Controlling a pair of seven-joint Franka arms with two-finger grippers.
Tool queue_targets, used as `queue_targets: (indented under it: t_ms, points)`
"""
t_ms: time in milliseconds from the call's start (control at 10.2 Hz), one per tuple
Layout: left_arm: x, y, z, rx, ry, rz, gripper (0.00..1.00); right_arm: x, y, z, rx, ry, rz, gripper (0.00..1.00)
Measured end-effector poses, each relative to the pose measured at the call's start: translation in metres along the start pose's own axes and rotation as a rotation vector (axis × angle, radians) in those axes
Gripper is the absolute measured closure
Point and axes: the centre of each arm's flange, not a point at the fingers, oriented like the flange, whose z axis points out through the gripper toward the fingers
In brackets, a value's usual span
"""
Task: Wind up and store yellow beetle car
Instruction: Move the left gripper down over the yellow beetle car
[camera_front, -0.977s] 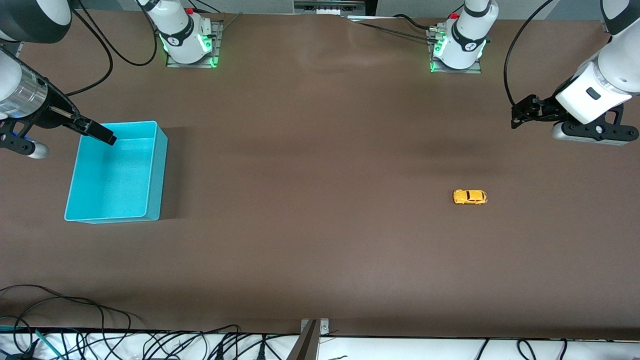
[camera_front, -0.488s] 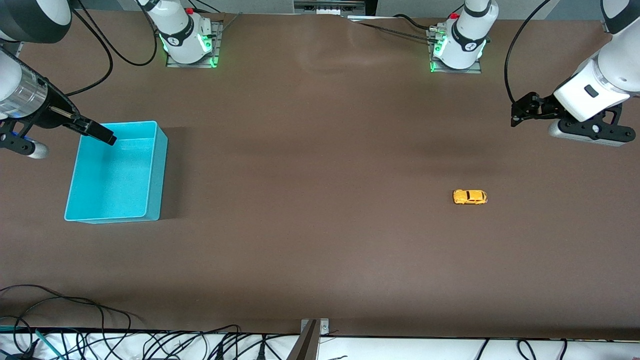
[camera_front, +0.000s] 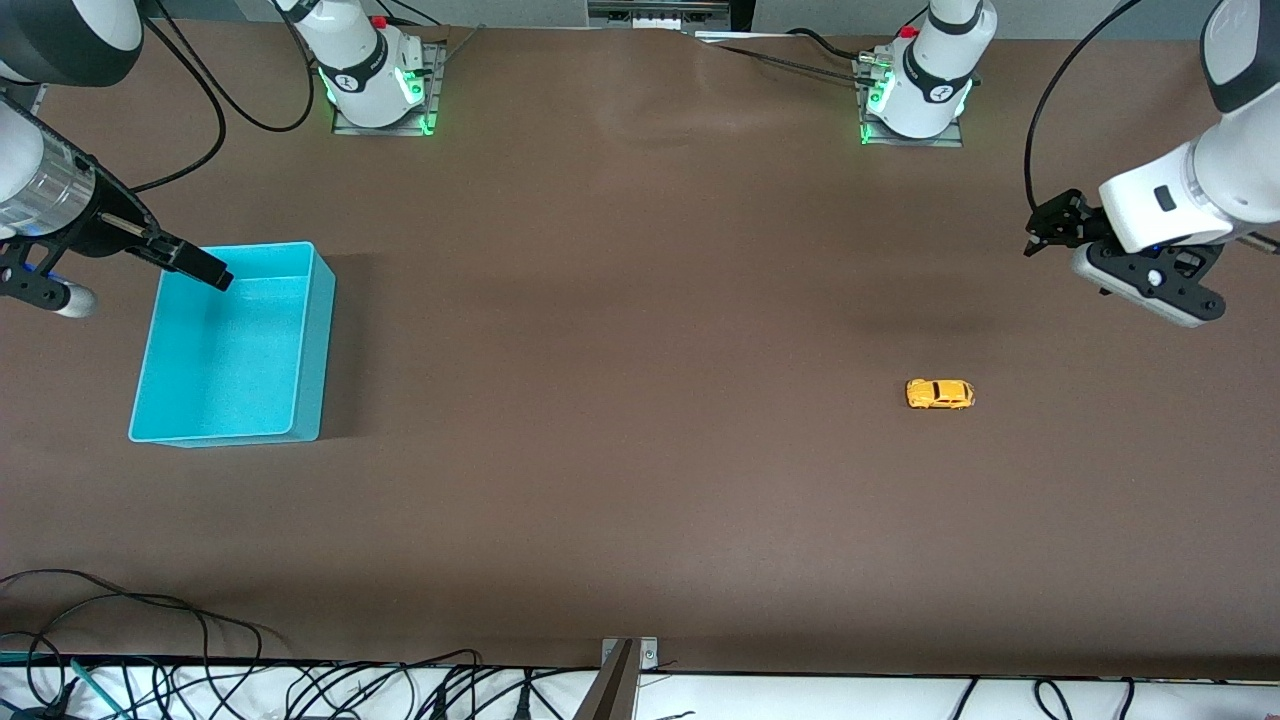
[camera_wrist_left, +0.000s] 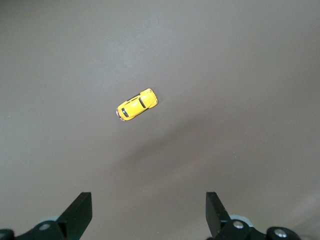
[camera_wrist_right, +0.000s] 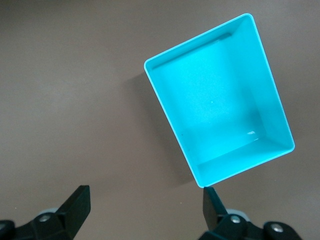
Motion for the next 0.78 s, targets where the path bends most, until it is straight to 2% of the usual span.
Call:
queue_targets:
  t_ms: [293,586,781]
  points:
    - [0.022,-0.015,0.046,-0.036,-0.048,0.115,0.0,0.0,0.0,0.0,0.0,0.0,0.0,0.0]
    - [0.047,-0.029,0.099,-0.043,-0.041,0.261,0.0,0.0,0.0,0.0,0.0,0.0,0.0,0.0]
    - [0.053,-0.034,0.133,-0.024,-0.011,0.394,0.0,0.0,0.0,0.0,0.0,0.0,0.0,0.0]
